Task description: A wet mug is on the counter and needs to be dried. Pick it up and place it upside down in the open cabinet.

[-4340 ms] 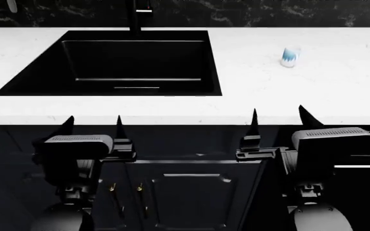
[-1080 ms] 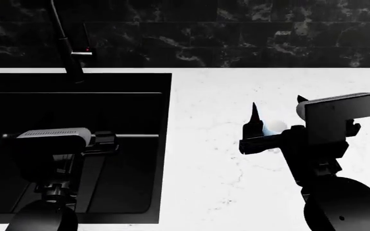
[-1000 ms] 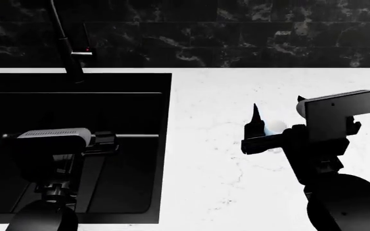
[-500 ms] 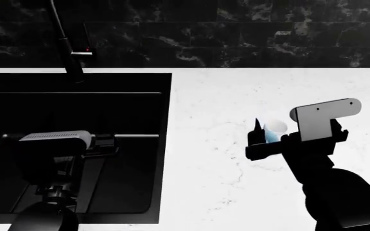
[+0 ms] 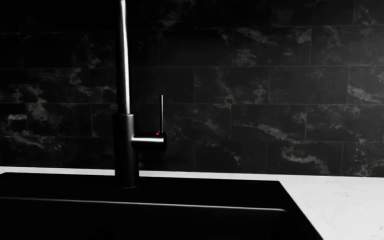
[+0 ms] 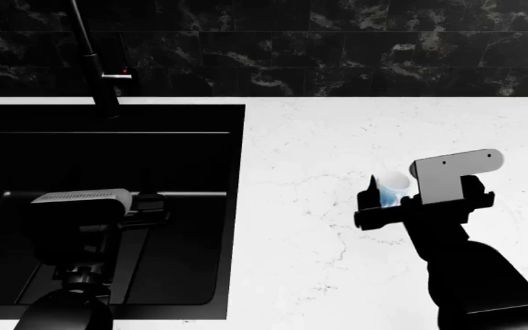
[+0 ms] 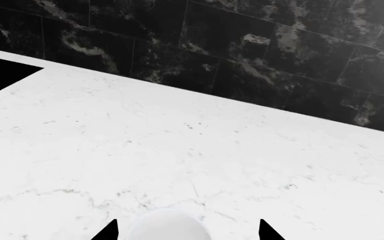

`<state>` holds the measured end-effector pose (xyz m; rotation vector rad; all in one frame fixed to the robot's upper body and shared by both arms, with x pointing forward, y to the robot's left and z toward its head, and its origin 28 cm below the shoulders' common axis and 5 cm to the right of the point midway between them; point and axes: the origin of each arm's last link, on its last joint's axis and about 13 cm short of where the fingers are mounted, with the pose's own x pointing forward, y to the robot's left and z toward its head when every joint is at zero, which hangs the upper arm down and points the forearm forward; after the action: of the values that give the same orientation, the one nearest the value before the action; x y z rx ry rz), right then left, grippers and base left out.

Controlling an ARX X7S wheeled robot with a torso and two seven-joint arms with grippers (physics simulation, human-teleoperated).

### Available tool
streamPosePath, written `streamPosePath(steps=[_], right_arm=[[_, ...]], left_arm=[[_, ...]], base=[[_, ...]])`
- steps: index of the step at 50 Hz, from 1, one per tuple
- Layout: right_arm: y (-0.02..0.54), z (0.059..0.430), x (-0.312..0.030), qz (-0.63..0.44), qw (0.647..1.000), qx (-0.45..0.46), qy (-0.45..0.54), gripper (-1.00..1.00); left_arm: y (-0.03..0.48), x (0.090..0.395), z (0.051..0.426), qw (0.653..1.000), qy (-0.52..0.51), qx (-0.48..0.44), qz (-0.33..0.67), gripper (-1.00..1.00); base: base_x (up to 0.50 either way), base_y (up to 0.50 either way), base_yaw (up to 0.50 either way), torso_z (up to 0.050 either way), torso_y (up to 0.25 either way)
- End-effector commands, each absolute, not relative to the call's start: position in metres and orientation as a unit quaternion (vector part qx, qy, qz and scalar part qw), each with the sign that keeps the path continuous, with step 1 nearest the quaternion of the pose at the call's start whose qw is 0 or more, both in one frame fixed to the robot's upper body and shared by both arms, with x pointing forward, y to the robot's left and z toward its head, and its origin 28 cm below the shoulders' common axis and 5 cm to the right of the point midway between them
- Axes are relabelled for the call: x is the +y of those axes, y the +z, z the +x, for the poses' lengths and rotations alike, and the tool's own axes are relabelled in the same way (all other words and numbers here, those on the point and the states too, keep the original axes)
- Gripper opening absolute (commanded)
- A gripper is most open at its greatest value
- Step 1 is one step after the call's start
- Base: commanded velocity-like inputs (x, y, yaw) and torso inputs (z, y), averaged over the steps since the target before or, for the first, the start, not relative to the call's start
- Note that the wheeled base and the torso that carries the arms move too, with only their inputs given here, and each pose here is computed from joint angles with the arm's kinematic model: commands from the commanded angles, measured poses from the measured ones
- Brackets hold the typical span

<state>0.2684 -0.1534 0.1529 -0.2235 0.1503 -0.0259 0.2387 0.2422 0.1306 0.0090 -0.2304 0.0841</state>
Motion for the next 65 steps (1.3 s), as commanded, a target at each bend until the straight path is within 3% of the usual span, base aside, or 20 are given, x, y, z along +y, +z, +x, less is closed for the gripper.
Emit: streamPosePath(steps=[1, 47, 48, 65], right_arm=[[0.143, 0.271, -0.152, -0.110, 0.990, 0.088, -0.006, 1.00], [0.126, 0.270, -0.151, -0.103, 0.988, 0.112, -0.012, 1.00], [0.126, 0.270, -0.151, -0.102, 0.988, 0.111, -0.015, -1.00], [0.134, 0.268, -0.150, -0.109, 0.990, 0.093, -0.012, -1.00]], left_arm=[[0.130, 0.242, 0.240, 0.993, 0.040, -0.112, 0.007, 1.00], [0.126, 0.242, 0.240, 0.994, 0.040, -0.105, 0.007, 1.00], [0.126, 0.243, 0.240, 0.994, 0.040, -0.105, 0.007, 1.00], [0.127, 0.243, 0.239, 0.994, 0.041, -0.106, 0.006, 1.00]], base=[[0.00, 0.00, 0.00, 0.000, 0.000], [0.00, 0.00, 0.00, 0.000, 0.000], [0.00, 0.00, 0.00, 0.000, 0.000], [0.00, 0.00, 0.00, 0.000, 0.000]])
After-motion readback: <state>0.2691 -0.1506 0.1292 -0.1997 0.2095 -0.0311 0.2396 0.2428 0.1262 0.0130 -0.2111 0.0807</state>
